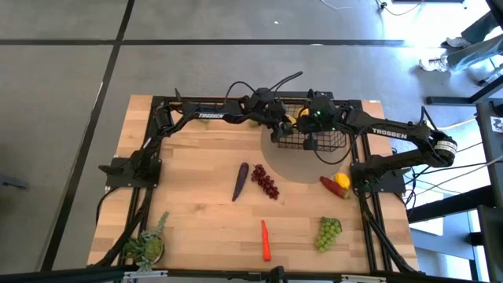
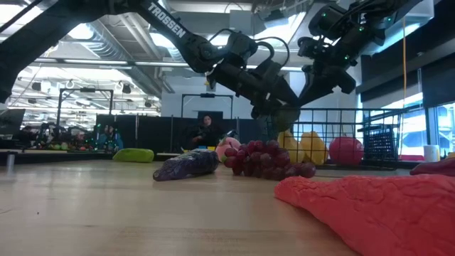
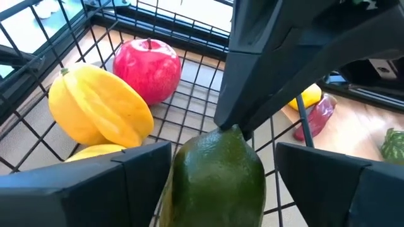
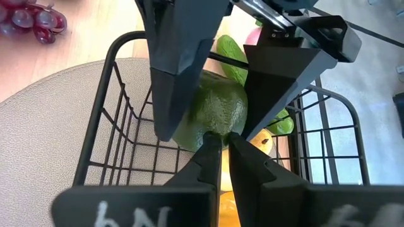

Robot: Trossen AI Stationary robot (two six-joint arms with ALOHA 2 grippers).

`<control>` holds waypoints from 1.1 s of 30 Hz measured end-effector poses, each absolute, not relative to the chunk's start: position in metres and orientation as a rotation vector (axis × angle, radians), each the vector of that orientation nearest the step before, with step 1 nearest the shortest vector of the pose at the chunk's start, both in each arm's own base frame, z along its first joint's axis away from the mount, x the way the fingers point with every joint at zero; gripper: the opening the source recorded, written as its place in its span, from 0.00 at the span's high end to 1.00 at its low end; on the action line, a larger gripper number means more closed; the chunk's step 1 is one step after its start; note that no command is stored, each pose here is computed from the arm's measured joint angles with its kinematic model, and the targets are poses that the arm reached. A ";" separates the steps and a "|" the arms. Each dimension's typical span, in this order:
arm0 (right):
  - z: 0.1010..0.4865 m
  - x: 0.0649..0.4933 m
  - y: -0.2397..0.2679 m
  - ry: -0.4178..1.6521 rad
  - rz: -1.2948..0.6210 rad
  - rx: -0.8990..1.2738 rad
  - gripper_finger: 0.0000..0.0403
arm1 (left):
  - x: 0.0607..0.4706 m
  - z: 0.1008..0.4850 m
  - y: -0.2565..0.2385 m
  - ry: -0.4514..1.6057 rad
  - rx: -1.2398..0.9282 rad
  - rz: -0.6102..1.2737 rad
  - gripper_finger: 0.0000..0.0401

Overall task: Build produce basket
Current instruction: Put the green lime into the black wire basket

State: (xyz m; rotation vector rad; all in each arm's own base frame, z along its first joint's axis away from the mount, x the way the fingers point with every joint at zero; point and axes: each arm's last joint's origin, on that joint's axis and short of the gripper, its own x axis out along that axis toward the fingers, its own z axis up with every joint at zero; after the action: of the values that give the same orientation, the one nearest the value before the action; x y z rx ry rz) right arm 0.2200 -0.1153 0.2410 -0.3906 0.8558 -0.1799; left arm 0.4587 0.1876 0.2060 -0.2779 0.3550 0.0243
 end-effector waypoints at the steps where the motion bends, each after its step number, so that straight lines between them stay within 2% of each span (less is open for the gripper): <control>1: 0.241 0.220 -0.115 0.856 -0.180 -0.391 0.94 | 0.459 0.206 0.188 0.355 -0.276 0.025 0.31; 5: 0.241 0.220 -0.115 0.855 -0.181 -0.391 0.94 | 0.459 0.206 0.188 0.357 -0.225 0.025 0.27; 18: 0.241 0.220 -0.115 0.854 -0.183 -0.392 0.94 | 0.458 0.212 0.188 0.347 -0.206 0.075 0.27; 33: 0.242 0.220 -0.115 0.854 -0.184 -0.392 0.94 | 0.465 0.245 0.192 0.337 -0.126 0.059 0.29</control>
State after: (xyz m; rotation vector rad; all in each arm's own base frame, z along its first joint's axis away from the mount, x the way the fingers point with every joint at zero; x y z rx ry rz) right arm 0.2197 -0.1154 0.2416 -0.3920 0.8542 -0.1838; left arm 0.4653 0.1916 0.2453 -0.1263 0.3367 0.0592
